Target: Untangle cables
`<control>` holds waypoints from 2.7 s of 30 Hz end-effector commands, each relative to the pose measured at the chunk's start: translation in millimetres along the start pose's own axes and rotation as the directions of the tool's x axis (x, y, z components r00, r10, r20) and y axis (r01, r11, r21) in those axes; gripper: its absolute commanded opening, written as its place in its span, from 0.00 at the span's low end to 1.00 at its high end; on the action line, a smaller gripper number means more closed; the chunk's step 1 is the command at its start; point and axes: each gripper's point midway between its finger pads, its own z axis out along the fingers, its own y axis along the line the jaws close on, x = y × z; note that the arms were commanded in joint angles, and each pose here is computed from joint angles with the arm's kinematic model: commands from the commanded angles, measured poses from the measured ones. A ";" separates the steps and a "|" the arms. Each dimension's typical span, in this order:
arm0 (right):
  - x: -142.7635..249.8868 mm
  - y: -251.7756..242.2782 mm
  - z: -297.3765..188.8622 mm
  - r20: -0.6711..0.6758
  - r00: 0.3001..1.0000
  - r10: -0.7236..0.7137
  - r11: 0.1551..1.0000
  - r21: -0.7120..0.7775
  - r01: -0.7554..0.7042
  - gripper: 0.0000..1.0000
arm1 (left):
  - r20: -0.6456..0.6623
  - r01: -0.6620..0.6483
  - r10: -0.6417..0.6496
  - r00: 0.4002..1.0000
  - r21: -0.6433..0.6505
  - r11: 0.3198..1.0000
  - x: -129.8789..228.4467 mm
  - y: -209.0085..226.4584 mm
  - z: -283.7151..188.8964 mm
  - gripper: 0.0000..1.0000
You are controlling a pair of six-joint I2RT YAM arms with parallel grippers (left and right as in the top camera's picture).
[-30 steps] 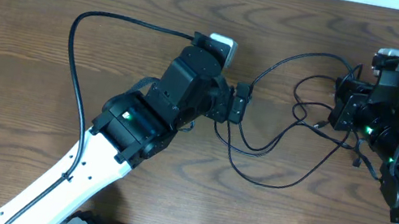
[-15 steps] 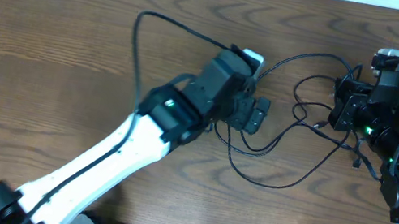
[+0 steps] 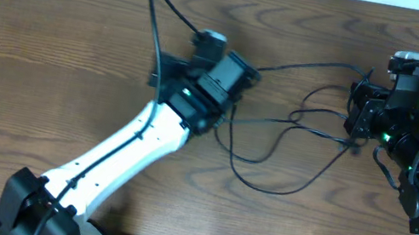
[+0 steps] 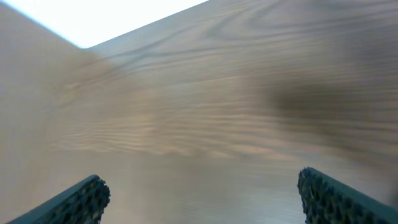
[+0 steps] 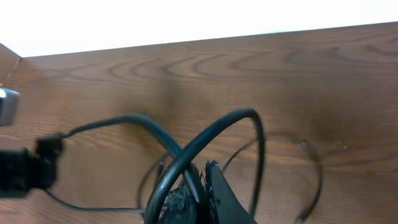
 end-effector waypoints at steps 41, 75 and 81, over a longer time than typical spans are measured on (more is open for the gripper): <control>0.0 -79.3 8.9 -0.028 0.995 0.096 0.987 0.132 -0.091 0.01 | -0.412 0.582 -0.559 0.719 -0.083 0.809 84.6 154.5 112.0 0.97; 6.8 64.2 19.0 -0.040 0.991 -0.127 0.780 -0.621 0.075 0.01 | -0.282 0.304 -0.185 0.941 0.947 0.103 -66.5 -132.7 -123.2 0.97; -1.3 81.6 4.5 -0.066 0.996 -0.059 0.701 -0.713 -0.005 0.01 | -0.241 0.254 -0.187 0.952 0.966 0.050 -72.6 -146.6 -148.3 0.97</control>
